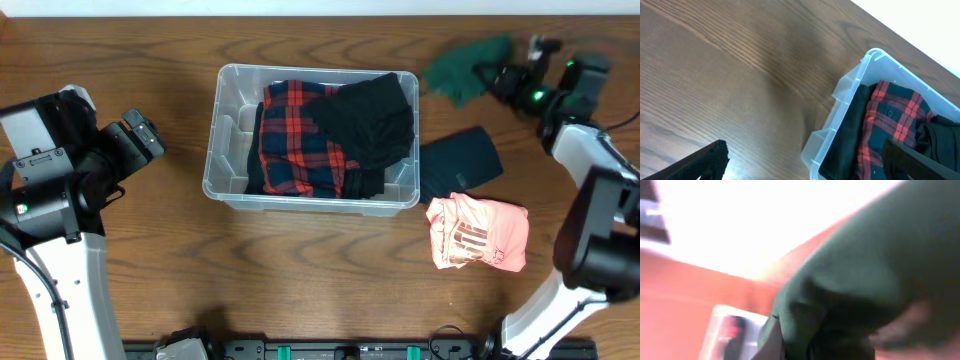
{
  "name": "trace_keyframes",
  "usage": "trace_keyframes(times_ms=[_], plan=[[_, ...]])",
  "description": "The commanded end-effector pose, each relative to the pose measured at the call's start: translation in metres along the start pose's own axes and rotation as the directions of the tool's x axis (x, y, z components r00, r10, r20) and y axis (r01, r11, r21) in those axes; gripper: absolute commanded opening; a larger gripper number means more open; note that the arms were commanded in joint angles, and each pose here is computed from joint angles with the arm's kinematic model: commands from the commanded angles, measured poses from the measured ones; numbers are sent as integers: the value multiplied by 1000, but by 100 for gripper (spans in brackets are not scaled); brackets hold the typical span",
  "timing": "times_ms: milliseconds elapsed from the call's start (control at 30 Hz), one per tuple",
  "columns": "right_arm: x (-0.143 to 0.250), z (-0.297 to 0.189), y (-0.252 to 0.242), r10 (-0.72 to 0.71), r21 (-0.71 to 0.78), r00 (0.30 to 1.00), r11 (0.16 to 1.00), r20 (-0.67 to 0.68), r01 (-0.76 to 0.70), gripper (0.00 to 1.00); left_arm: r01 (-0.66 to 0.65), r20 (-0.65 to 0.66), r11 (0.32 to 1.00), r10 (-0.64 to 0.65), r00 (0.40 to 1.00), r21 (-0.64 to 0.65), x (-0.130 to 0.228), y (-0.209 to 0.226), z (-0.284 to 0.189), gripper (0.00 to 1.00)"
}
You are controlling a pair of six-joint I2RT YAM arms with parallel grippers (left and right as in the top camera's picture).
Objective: Pack container
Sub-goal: 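Carry the green garment into the container and press it down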
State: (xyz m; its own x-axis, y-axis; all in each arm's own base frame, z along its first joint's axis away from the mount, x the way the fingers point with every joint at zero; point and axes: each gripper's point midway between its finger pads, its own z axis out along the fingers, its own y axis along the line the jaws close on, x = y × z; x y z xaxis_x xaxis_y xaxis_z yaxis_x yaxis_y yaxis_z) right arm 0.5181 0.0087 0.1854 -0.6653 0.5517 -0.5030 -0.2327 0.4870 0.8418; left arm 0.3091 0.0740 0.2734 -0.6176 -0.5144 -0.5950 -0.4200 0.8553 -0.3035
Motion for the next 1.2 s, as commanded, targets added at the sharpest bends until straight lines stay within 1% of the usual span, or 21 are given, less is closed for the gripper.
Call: trace_keyframes(times_ms=[0, 133, 267, 367, 500, 667, 800, 933, 1033, 1167], plan=[[-2, -15, 92, 16, -231, 995, 972, -94, -38, 1, 7, -3, 1000, -7, 1000, -17, 0, 4, 2, 98], [-6, -18, 152, -31, -352, 996, 936, -83, 0, 1, 7, -3, 1000, -7, 1000, -17, 0, 4, 2, 98], [16, -5, 203, -86, -462, 989, 886, -120, 22, 1, 7, -4, 1000, -7, 1000, -17, 0, 4, 2, 98], [46, 16, 228, -117, -508, 978, 861, -174, 13, 1, 7, -3, 1000, -7, 1000, -17, 0, 4, 2, 98], [93, 47, 258, -189, -558, 959, 829, -210, 41, 1, 7, -4, 1000, -7, 1000, -17, 0, 4, 2, 98], [161, 86, 281, -258, -560, 931, 825, -257, 74, 1, 7, -3, 1000, -7, 1000, -17, 0, 4, 2, 98], [211, 113, 260, -293, -449, 901, 884, -320, 128, 1, 7, -3, 1000, -7, 1000, -17, 0, 4, 2, 98], [253, 134, 208, -349, -283, 850, 926, -394, 249, 1, 7, -4, 1000, -7, 1000, -18, 0, 4, 2, 98], [272, 141, 161, -340, -150, 819, 940, -463, 306, 1, 7, -4, 1000, -7, 1000, -17, 0, 4, 2, 98], [288, 138, 113, -279, -51, 786, 952, -552, 302, 1, 7, -4, 1000, -7, 1000, -17, 0, 4, 2, 98]])
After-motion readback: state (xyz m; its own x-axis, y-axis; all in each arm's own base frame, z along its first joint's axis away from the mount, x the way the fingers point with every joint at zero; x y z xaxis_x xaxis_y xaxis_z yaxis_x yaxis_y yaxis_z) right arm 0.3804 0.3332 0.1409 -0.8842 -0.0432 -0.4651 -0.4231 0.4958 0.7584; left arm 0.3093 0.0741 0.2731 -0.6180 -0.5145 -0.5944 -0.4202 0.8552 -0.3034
